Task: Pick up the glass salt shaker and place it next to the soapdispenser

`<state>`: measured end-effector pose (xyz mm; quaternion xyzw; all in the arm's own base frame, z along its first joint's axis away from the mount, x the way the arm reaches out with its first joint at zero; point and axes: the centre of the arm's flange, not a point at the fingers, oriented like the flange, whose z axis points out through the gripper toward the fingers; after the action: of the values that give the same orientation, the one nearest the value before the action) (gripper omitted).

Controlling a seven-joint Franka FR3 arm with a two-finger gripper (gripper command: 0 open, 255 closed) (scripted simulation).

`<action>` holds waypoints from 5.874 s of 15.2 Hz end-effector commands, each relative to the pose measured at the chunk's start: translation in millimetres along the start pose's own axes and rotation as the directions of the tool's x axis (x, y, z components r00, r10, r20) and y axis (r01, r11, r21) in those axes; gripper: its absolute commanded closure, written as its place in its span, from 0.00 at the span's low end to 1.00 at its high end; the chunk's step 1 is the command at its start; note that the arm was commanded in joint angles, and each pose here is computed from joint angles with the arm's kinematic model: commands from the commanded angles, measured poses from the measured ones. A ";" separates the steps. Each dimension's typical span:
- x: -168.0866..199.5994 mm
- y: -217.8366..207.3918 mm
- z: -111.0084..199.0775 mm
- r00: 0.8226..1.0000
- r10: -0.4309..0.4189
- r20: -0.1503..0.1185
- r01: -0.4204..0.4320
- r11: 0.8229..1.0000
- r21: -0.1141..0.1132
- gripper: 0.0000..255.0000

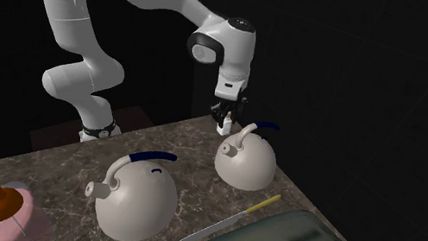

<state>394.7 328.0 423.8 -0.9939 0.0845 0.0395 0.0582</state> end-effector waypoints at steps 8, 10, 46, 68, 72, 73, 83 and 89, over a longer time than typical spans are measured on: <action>-4.7 -5.4 -46.5 1.000 0.000 0.000 0.000 1.000 0.000 1.00; -5.7 -6.6 -57.0 1.000 0.000 0.000 0.000 1.000 0.000 1.00; -22.4 -27.1 -243.9 1.000 0.000 0.000 0.000 1.000 0.000 1.00; 89.9 237.8 -283.3 1.000 0.000 0.000 0.000 1.000 0.000 1.00; 110.3 286.0 -290.5 1.000 0.000 0.000 0.000 1.000 0.000 1.00; 115.4 298.0 -292.3 1.000 0.000 0.000 0.000 1.000 0.000 1.00; 166.5 418.4 -310.2 1.000 0.000 0.000 0.000 1.000 0.000 1.00; 197.1 490.7 -320.9 1.000 0.000 0.000 0.000 1.000 0.000 1.00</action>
<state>526.1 -209.0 669.8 -0.9938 0.0853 0.0397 0.0586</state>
